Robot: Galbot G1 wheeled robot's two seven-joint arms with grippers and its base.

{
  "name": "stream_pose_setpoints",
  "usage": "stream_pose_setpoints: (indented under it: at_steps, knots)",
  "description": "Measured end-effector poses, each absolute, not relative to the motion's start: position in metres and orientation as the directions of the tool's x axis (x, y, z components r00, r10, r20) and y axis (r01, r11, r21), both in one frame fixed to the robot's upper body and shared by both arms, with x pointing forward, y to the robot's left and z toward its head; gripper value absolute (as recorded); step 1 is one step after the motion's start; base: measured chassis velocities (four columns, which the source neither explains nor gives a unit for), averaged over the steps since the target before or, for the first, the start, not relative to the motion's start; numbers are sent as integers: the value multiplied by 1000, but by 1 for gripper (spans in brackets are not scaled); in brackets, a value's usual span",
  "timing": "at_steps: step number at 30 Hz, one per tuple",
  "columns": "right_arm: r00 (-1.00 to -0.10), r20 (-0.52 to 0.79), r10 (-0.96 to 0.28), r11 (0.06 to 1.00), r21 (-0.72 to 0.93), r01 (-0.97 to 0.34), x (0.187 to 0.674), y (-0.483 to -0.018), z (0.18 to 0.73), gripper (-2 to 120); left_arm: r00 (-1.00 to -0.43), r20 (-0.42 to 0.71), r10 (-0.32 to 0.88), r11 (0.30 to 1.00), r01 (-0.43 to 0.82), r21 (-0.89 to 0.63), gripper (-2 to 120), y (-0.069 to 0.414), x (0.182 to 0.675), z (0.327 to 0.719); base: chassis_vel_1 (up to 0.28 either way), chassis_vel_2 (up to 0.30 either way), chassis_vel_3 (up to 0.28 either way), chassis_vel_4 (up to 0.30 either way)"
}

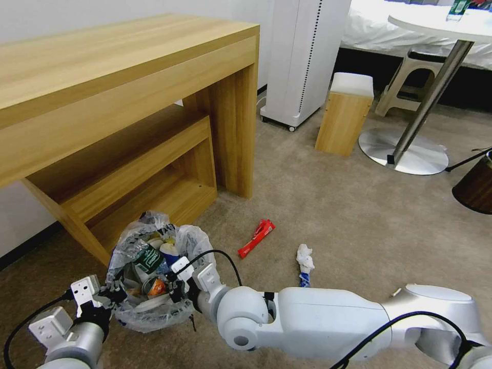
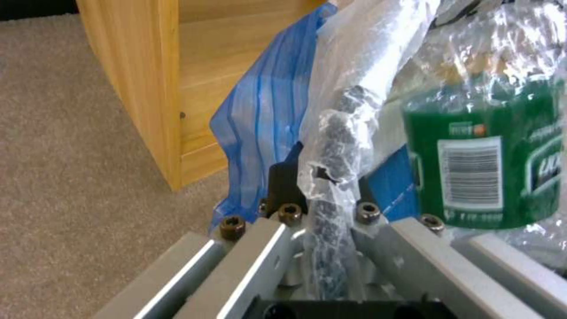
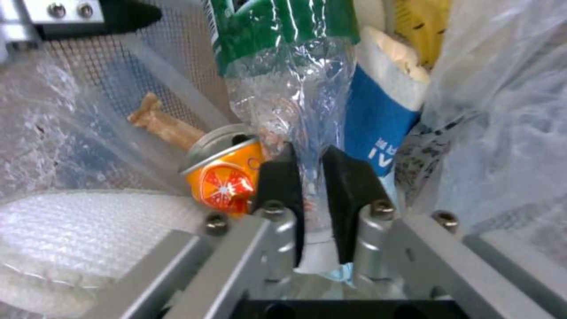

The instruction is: Pick up the trash bin and place the garbage on the floor into it.

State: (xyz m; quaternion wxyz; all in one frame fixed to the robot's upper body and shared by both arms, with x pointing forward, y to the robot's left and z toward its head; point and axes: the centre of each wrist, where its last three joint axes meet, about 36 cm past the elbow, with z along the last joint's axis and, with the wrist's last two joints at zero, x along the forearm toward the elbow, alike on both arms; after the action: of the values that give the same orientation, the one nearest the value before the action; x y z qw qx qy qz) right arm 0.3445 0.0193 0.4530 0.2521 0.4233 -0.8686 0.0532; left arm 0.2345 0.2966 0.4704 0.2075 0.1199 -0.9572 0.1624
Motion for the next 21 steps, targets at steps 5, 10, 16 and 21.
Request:
stream_pose_setpoints:
  at_steps: [5,10,16,21]
  knots:
    - [-527,469,-708,644,123,-755,348,8,452,33,-885,436,-161,916,-299,-267,0,294,236,468,0,0,0,0]
    - [-531,459,-712,643,123,-756,349,4,454,48,-885,437,-161,916,-299,-268,0,294,236,467,0,0,0,0]
    - [-533,407,-742,623,124,-773,350,5,459,73,-884,439,-163,915,-302,-268,0,294,237,466,0,0,0,0]
    - [-506,349,-789,579,146,-802,348,4,459,92,-884,438,-165,914,-304,-269,0,294,237,466,0,0,0,0]
